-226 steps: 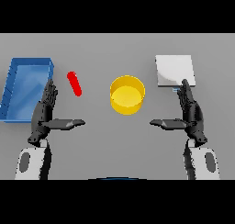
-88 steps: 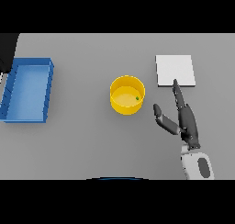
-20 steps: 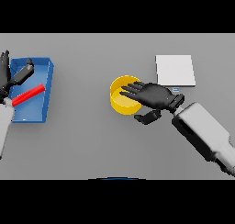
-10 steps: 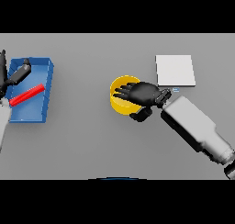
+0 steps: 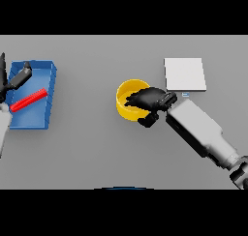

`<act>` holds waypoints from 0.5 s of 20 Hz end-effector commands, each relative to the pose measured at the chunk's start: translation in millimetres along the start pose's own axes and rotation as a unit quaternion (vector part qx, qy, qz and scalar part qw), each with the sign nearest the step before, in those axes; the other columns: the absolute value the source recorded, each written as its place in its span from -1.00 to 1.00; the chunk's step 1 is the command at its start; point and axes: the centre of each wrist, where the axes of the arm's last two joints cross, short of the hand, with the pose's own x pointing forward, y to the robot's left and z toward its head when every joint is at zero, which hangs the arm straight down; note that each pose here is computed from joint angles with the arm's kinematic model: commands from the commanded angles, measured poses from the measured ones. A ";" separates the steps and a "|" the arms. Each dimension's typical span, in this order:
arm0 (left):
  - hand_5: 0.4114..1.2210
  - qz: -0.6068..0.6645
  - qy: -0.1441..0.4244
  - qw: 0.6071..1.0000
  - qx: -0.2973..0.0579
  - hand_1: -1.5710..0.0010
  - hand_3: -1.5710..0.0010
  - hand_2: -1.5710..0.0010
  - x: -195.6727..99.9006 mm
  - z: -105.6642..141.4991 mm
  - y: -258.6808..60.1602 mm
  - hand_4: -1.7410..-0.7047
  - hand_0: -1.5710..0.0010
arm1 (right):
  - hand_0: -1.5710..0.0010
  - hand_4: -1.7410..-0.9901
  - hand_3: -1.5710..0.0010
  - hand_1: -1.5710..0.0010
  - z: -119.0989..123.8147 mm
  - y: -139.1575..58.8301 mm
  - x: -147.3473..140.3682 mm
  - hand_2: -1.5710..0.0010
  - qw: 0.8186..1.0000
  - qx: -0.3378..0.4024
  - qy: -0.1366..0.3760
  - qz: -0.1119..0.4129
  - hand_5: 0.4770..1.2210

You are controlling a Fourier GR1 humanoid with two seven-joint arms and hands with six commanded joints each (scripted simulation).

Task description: Pick up the red beaker and tilt it to pour out 1 green nut into yellow bowl. Pick up the yellow bowl and place it on the metallic measuring scale.

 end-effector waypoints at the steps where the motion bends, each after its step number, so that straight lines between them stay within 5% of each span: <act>1: -0.28 0.000 -0.004 1.000 0.002 1.00 1.00 1.00 2.1 1.6 -0.8 0.91 1.00 | 0.79 0.12 0.77 0.83 -0.3 0.5 0.4 0.81 1.000 0.001 -0.003 0.003 -0.03; 3: -0.28 0.001 -0.004 1.000 0.003 1.00 1.00 1.00 -1.0 1.1 0.9 0.90 1.00 | 0.15 -0.07 0.61 0.17 1.9 3.4 1.2 0.22 1.000 -0.003 -0.024 0.001 0.34; 6: -0.28 -0.004 -0.006 1.000 0.004 1.00 1.00 1.00 -2.0 3.0 0.4 0.90 1.00 | -0.41 -0.51 0.10 -0.40 3.4 2.1 -0.3 -0.38 0.999 0.009 -0.032 -0.002 0.66; 10: -0.31 -0.007 -0.006 1.000 0.007 1.00 1.00 1.00 2.5 2.5 2.6 0.92 1.00 | -0.76 -0.80 -0.54 -0.75 5.1 1.6 -0.4 -0.57 0.999 0.014 -0.030 -0.009 0.86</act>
